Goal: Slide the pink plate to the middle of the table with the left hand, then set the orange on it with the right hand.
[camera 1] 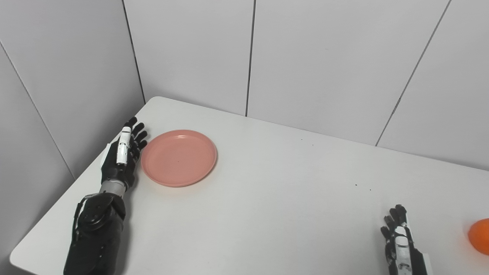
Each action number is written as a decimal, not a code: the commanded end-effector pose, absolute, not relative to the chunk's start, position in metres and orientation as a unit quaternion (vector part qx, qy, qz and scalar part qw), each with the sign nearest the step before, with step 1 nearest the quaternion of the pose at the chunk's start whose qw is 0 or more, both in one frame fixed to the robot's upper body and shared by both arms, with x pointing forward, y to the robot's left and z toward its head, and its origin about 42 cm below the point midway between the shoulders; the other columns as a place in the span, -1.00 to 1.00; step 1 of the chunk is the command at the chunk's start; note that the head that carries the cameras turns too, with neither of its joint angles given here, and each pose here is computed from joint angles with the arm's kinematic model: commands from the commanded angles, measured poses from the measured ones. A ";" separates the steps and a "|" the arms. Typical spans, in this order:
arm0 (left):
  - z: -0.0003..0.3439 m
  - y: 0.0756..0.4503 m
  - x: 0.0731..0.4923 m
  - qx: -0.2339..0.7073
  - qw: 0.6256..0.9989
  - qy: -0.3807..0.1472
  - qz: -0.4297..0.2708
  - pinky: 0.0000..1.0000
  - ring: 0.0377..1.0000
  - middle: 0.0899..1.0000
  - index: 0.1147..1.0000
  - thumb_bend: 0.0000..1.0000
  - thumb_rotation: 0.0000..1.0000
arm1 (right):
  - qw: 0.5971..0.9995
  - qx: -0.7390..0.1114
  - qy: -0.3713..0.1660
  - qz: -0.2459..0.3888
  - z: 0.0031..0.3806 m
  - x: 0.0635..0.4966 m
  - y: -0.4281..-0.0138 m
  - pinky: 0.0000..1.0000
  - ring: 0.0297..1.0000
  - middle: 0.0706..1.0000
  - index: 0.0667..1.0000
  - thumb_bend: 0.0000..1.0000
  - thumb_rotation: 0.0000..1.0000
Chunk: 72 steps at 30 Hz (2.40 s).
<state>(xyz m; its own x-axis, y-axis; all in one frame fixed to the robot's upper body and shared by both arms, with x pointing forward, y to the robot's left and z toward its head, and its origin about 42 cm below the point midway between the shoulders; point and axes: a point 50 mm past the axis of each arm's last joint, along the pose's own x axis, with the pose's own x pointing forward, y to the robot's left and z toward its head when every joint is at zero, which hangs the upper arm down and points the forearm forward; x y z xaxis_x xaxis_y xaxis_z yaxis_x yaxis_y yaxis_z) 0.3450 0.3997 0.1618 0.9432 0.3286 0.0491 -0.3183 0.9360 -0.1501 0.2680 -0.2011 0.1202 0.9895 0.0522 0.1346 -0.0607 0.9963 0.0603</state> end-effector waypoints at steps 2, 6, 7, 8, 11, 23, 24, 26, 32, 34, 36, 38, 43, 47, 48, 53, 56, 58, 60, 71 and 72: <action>0.179 0.403 0.351 -0.056 0.983 -0.077 0.159 0.91 0.88 0.87 0.85 -0.36 1.00 | 0.994 0.030 -0.101 0.033 0.131 0.271 -0.203 1.00 1.00 1.00 1.00 -0.71 1.00; 0.175 0.404 0.352 -0.054 0.983 -0.080 0.156 0.94 0.89 0.88 0.85 -0.34 1.00 | 0.994 0.034 -0.100 0.033 0.131 0.271 -0.203 1.00 1.00 1.00 1.00 -0.70 1.00; 0.175 0.404 0.353 -0.053 0.983 -0.081 0.156 0.94 0.89 0.88 0.85 -0.33 1.00 | 0.994 0.034 -0.101 0.034 0.130 0.272 -0.203 1.00 1.00 1.00 1.00 -0.70 1.00; 0.174 0.405 0.353 -0.054 0.983 -0.081 0.156 0.94 0.89 0.88 0.85 -0.33 1.00 | 0.994 0.035 -0.100 0.034 0.130 0.272 -0.203 1.00 1.00 1.00 1.00 -0.70 1.00; 0.172 0.405 0.355 -0.055 0.983 -0.080 0.155 0.96 0.91 0.90 0.88 -0.33 1.00 | 0.994 0.033 -0.100 0.033 0.130 0.272 -0.203 1.00 1.00 1.00 1.00 -0.69 1.00; 0.166 0.401 0.372 -0.070 0.985 -0.055 0.148 0.95 0.93 0.91 0.87 -0.35 1.00 | 0.994 0.040 -0.099 0.034 0.130 0.272 -0.204 1.00 1.00 1.00 1.00 -0.73 1.00; 0.164 0.402 0.373 -0.071 0.985 -0.053 0.147 0.94 0.92 0.91 0.86 -0.33 1.00 | 0.994 0.041 -0.098 0.035 0.130 0.272 -0.204 1.00 1.00 1.00 1.00 -0.72 1.00; 0.161 0.402 0.375 -0.068 0.987 -0.048 0.139 0.92 0.92 0.90 0.85 -0.32 1.00 | 0.994 0.042 -0.098 0.034 0.130 0.272 -0.204 1.00 1.00 1.00 1.00 -0.72 1.00; 0.157 0.394 0.380 -0.068 0.989 -0.050 0.123 0.89 0.88 0.88 0.83 -0.25 1.00 | 0.994 0.037 -0.101 0.034 0.129 0.272 -0.204 1.00 1.00 1.00 1.00 -0.72 1.00; 0.156 0.392 0.381 -0.068 0.989 -0.049 0.121 0.88 0.88 0.88 0.84 -0.28 1.00 | 0.994 0.037 -0.101 0.034 0.130 0.272 -0.203 1.00 1.00 1.00 1.00 -0.72 1.00; 0.157 0.388 0.381 -0.070 0.989 -0.048 0.117 0.87 0.87 0.88 0.84 -0.29 1.00 | 0.994 0.035 -0.100 0.034 0.130 0.271 -0.203 1.00 1.00 1.00 1.00 -0.71 1.00; 0.158 0.384 0.382 -0.075 0.989 -0.047 0.115 0.85 0.86 0.85 0.83 -0.28 1.00 | 0.994 0.033 -0.100 0.034 0.130 0.271 -0.203 1.00 1.00 1.00 1.00 -0.70 1.00; 0.160 0.374 0.384 -0.082 0.990 -0.038 0.109 0.84 0.84 0.82 0.80 -0.26 1.00 | 0.994 0.036 -0.100 0.033 0.131 0.272 -0.202 1.00 1.00 1.00 1.00 -0.71 1.00; 0.160 0.362 0.384 -0.088 0.991 -0.024 0.098 0.81 0.84 0.83 0.80 -0.23 1.00 | 0.994 0.033 -0.102 0.035 0.131 0.272 -0.201 1.00 1.00 1.00 1.00 -0.72 1.00; 0.160 0.361 0.384 -0.085 0.991 -0.024 0.097 0.81 0.83 0.83 0.80 -0.23 1.00 | 0.994 0.031 -0.103 0.034 0.131 0.272 -0.201 1.00 1.00 1.00 1.00 -0.72 1.00; 0.155 0.348 0.384 -0.088 0.992 -0.012 0.087 0.75 0.79 0.78 0.75 -0.25 1.00 | 0.994 0.032 -0.098 0.031 0.131 0.272 -0.201 1.00 1.00 1.00 1.00 -0.73 1.00; 0.155 0.339 0.384 -0.094 0.993 -0.006 0.072 0.78 0.81 0.80 0.77 -0.27 1.00 | 0.994 0.034 -0.096 0.031 0.131 0.272 -0.200 1.00 1.00 1.00 1.00 -0.72 1.00; 0.154 0.334 0.384 -0.097 0.993 -0.001 0.060 0.83 0.84 0.83 0.81 -0.27 1.00 | 0.994 0.033 -0.097 0.031 0.131 0.272 -0.200 1.00 1.00 1.00 1.00 -0.74 1.00; 0.153 0.329 0.385 -0.103 0.993 0.001 0.051 0.83 0.83 0.83 0.80 -0.27 1.00 | 0.994 0.032 -0.097 0.031 0.131 0.272 -0.199 1.00 1.00 1.00 1.00 -0.73 1.00; 0.148 0.305 0.388 -0.095 0.995 0.014 0.037 0.75 0.78 0.79 0.75 -0.30 0.88 | 0.994 0.029 -0.099 0.033 0.131 0.270 -0.197 1.00 1.00 1.00 1.00 -0.66 1.00; 0.148 0.303 0.389 -0.094 0.995 0.016 0.035 0.75 0.79 0.80 0.76 -0.31 0.92 | 0.994 0.030 -0.100 0.033 0.131 0.270 -0.197 1.00 1.00 1.00 1.00 -0.67 1.00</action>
